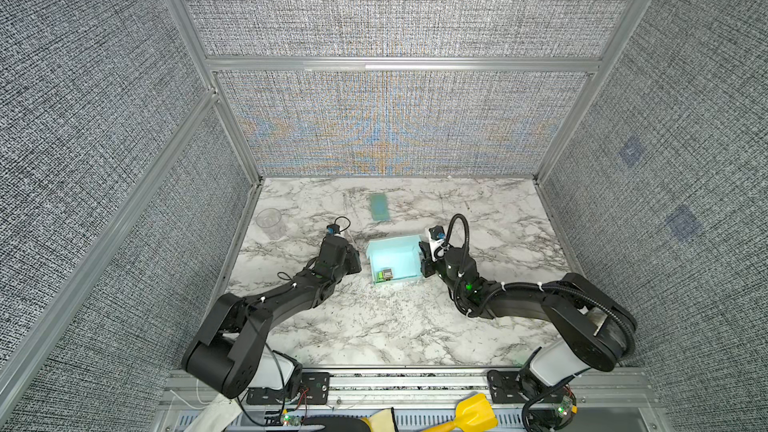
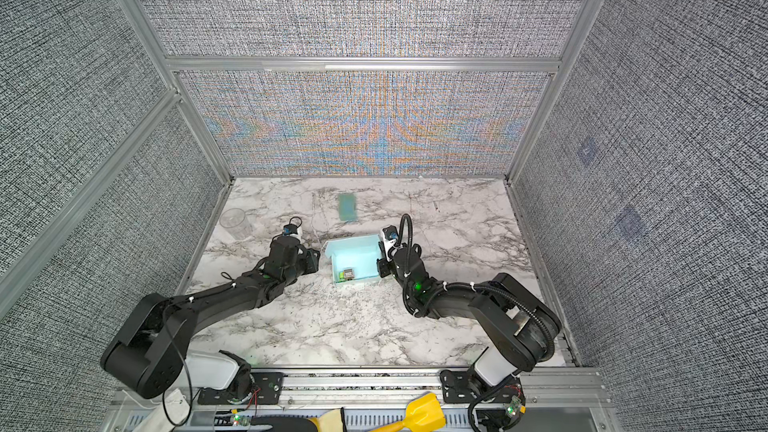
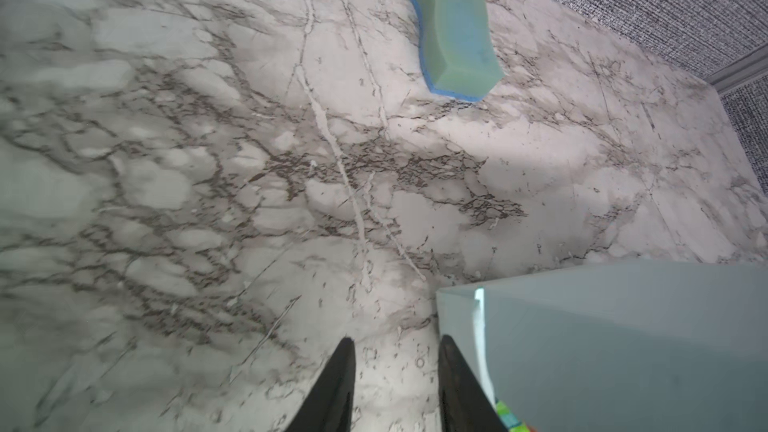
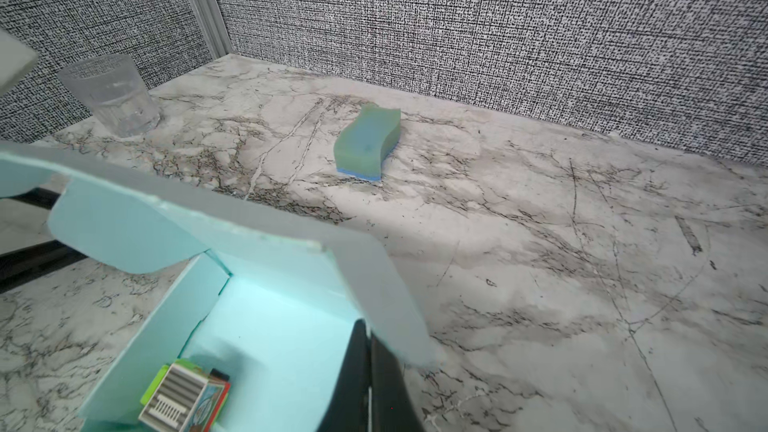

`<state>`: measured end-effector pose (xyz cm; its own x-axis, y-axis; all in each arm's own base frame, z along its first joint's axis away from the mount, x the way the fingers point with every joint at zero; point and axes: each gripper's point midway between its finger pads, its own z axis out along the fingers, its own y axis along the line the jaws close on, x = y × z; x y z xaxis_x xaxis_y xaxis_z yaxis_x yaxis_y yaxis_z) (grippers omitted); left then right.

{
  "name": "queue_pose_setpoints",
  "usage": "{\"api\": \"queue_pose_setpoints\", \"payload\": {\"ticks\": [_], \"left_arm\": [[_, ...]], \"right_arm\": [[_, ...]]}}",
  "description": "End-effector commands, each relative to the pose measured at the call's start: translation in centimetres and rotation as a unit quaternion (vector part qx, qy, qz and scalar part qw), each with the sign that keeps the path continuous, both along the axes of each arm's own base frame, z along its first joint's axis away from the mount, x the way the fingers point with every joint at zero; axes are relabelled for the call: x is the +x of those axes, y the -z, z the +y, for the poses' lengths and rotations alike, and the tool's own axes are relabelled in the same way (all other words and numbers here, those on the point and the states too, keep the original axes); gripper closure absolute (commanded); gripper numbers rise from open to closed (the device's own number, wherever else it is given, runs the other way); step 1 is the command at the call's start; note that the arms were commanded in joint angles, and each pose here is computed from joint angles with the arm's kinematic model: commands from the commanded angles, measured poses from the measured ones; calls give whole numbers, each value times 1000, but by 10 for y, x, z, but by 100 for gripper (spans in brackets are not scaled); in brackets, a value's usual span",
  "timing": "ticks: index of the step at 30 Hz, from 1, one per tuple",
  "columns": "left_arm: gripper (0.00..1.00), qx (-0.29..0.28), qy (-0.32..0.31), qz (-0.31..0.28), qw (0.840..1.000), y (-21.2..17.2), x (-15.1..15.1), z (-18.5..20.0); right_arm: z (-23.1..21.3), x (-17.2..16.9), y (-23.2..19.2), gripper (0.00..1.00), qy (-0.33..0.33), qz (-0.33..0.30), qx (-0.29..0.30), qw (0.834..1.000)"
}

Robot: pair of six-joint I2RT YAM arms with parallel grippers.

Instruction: Fold the paper box

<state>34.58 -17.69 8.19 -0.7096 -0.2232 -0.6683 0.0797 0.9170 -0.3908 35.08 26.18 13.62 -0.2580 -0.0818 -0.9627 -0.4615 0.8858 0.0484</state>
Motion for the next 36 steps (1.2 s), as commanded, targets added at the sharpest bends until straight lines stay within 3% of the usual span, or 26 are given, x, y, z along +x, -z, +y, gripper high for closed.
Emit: {"api": "queue_pose_setpoints", "payload": {"ticks": [1, 14, 36], "left_arm": [[65, 1, 39, 20, 999, 2, 3, -15], [67, -21, 77, 27, 996, 11, -2, -31], [69, -7, 85, 33, 996, 28, -27, -36]], "right_arm": [[5, 1, -1, 100, -9, 4, 3, 1000], [12, 5, 6, 100, 28, 45, 21, 998], [7, -26, 36, 100, 27, 38, 12, 999]]}}
